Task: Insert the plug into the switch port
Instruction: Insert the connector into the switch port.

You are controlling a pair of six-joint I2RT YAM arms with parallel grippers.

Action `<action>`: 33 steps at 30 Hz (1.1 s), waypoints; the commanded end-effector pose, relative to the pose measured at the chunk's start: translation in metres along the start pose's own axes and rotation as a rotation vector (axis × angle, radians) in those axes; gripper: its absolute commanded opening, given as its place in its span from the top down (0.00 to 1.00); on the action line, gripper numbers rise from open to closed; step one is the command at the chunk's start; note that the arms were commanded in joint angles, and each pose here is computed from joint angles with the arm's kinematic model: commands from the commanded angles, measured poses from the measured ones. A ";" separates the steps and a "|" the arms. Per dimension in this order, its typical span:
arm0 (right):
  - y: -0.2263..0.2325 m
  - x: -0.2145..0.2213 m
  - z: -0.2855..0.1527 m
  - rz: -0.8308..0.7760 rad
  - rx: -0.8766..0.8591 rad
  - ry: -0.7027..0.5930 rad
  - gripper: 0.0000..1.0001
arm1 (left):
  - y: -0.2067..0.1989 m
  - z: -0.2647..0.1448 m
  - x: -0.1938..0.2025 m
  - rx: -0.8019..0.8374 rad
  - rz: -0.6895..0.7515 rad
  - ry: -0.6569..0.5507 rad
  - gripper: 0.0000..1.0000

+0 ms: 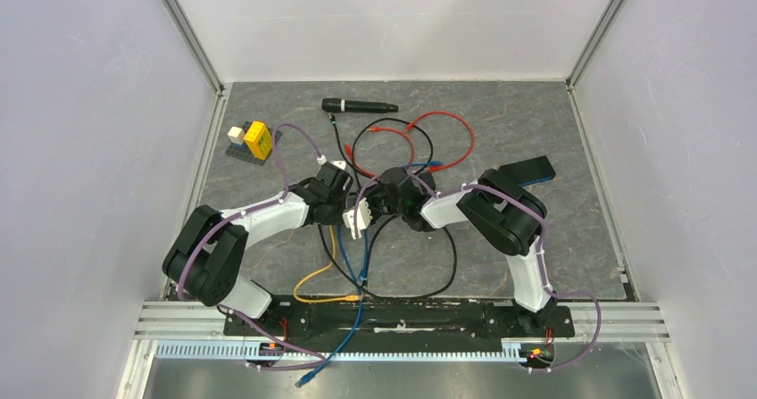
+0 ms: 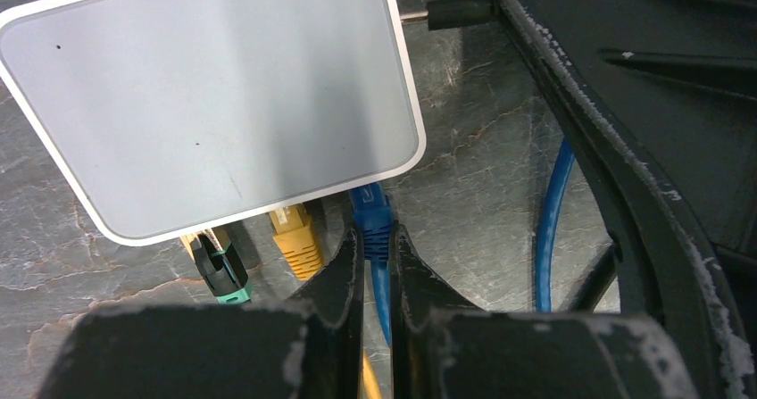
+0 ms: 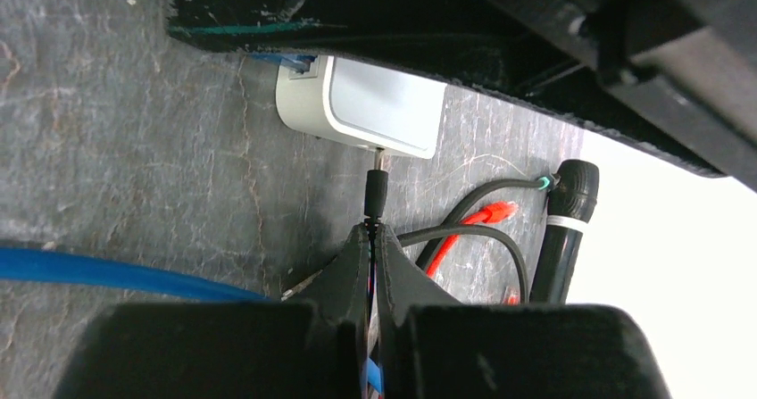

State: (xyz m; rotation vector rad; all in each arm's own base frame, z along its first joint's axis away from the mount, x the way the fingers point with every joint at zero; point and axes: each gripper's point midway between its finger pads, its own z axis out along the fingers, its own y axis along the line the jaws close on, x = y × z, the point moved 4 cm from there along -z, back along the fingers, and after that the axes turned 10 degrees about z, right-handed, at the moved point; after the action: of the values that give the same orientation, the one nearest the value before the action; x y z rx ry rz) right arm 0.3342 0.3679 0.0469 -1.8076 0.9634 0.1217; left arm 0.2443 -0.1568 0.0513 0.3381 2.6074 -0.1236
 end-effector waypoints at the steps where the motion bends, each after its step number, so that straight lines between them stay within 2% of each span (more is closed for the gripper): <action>1: -0.016 -0.001 -0.015 -0.012 0.012 0.061 1.00 | -0.005 -0.004 -0.002 0.028 0.041 -0.012 0.98; 16: -0.012 -0.006 -0.004 0.054 -0.003 0.000 1.00 | -0.006 -0.005 -0.001 0.041 0.041 -0.023 0.98; 33: -0.002 -0.015 0.002 0.040 -0.053 -0.022 1.00 | -0.008 -0.004 -0.001 0.057 0.046 -0.028 0.98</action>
State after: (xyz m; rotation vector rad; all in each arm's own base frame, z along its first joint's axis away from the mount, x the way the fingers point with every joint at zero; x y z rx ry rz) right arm 0.3290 0.3656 0.0486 -1.8255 1.0324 0.1695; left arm 0.2431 -0.1596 0.0516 0.3459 2.6033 -0.1506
